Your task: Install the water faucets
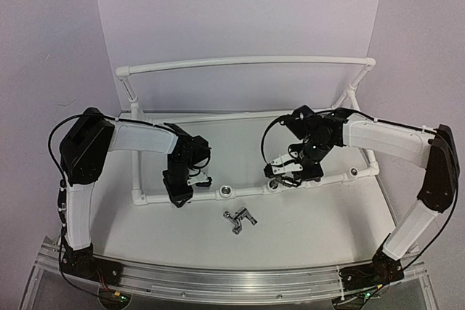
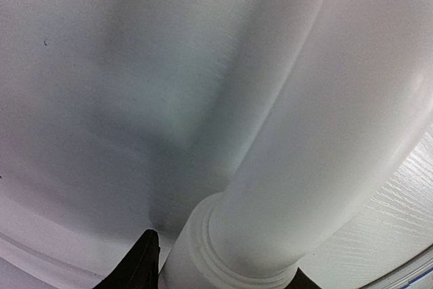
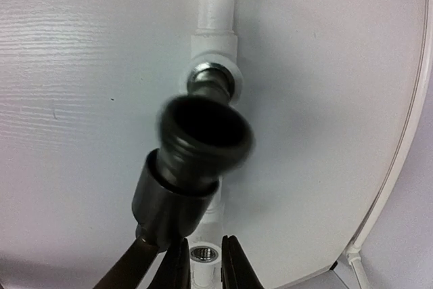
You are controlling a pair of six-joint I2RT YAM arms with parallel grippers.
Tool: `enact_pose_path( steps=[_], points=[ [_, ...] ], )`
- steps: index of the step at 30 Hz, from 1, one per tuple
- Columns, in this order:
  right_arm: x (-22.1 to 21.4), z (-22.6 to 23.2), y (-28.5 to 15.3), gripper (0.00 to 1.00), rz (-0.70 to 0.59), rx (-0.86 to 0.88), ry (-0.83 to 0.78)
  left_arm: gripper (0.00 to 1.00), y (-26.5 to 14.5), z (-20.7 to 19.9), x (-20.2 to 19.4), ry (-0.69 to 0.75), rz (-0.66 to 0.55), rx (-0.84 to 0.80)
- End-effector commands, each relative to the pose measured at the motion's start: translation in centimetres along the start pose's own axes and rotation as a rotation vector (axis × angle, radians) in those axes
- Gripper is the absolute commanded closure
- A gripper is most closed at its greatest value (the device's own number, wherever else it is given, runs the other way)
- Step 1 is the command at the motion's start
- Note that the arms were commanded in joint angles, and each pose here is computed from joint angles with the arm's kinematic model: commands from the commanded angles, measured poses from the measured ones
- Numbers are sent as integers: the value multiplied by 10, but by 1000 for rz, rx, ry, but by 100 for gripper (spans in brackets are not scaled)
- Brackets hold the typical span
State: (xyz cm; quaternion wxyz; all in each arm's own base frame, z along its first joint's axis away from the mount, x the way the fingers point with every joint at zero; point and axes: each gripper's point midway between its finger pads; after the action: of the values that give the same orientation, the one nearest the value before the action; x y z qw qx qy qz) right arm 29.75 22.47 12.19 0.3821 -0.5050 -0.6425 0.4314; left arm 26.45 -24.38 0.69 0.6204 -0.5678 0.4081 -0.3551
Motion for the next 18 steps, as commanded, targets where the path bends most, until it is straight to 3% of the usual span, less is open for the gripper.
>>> enact_pose_path(
  steps=[1, 11, 18],
  points=[
    [18, 24, 0, 85, -68, 49, -22, 87, 6, 2, 41, -263, -165, -137],
    [72, 61, -9, 83, -168, 35, -17, 87, 7, 2, 42, -264, -165, -140],
    [105, 26, -18, 74, -281, -109, 112, 87, 5, 2, 44, -263, -173, -141]
  ],
)
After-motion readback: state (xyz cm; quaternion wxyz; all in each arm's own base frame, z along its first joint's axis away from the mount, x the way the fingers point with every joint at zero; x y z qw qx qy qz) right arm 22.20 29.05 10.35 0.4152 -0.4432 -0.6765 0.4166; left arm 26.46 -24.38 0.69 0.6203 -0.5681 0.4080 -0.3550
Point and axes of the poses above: each gripper's point midway between its finger pads, its own y axis out along the fingers, its own z axis along the line the jaws close on, x = y × z, and after that the axes turned 3 degrees about y, right-handed
